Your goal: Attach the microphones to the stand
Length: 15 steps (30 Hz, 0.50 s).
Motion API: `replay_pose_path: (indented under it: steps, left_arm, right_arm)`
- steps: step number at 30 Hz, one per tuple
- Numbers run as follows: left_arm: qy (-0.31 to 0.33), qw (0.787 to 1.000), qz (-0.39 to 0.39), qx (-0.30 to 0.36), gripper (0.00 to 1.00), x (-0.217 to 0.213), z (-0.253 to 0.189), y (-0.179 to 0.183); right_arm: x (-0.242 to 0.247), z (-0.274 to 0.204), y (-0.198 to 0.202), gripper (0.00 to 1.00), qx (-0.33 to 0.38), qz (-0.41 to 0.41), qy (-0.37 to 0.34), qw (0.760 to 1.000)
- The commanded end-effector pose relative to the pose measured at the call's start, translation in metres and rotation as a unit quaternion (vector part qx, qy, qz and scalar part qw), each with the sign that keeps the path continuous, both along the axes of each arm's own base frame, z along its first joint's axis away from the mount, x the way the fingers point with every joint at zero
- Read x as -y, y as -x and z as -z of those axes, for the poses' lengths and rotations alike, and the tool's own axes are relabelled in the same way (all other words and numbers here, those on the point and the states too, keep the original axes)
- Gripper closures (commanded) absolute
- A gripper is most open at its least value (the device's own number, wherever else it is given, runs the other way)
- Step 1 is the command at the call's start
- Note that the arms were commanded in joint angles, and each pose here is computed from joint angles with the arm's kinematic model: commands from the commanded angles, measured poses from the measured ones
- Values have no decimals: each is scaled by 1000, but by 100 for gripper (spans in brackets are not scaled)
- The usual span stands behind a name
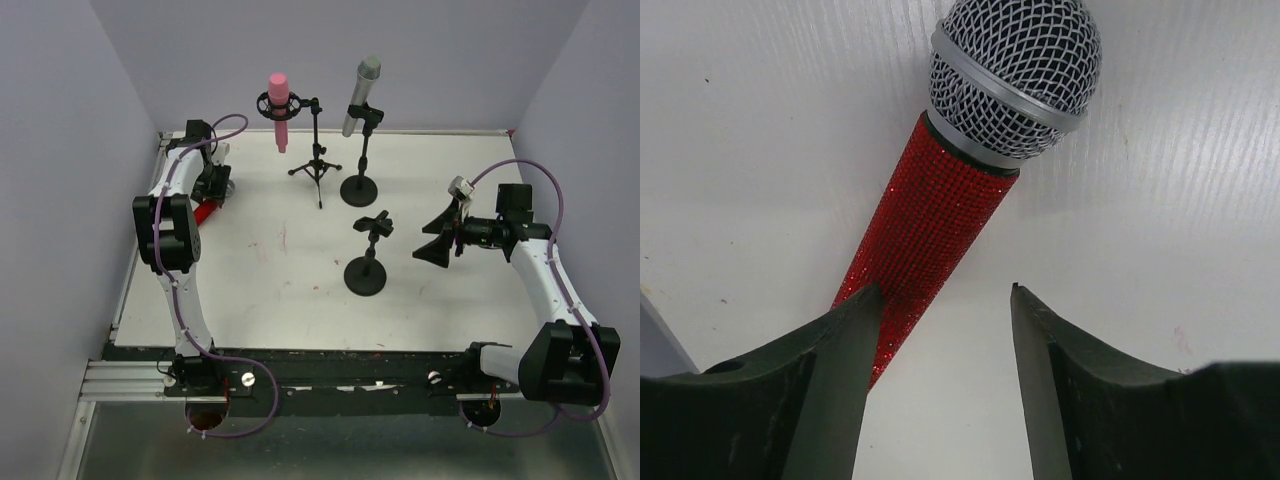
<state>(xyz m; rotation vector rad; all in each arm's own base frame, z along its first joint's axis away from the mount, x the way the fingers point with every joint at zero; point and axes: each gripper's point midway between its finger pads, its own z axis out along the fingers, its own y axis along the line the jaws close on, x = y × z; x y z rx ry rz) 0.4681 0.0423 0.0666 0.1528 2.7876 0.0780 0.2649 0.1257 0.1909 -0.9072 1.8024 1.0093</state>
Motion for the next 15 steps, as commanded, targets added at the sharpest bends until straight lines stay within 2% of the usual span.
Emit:
replay_pose_path:
  steps: [1,4,8,15]
  left_arm:
    - [-7,999,-10,-33,39,-5,3,13]
    - [-7,999,-9,-40,41,-4,5,17]
    - [2,999,-12,-52,54,-1,6,25]
    - [19,996,-29,-77,56,11,8,50]
  right_arm:
    - [0,-13,0,0,12,-6,-5,1000]
    - [0,-15,0,0,15,-7,-4,1000]
    - [0,-17,2,0,16,-10,-6,1000]
    - [-1,-18,3,0,17,-13,-7,1000]
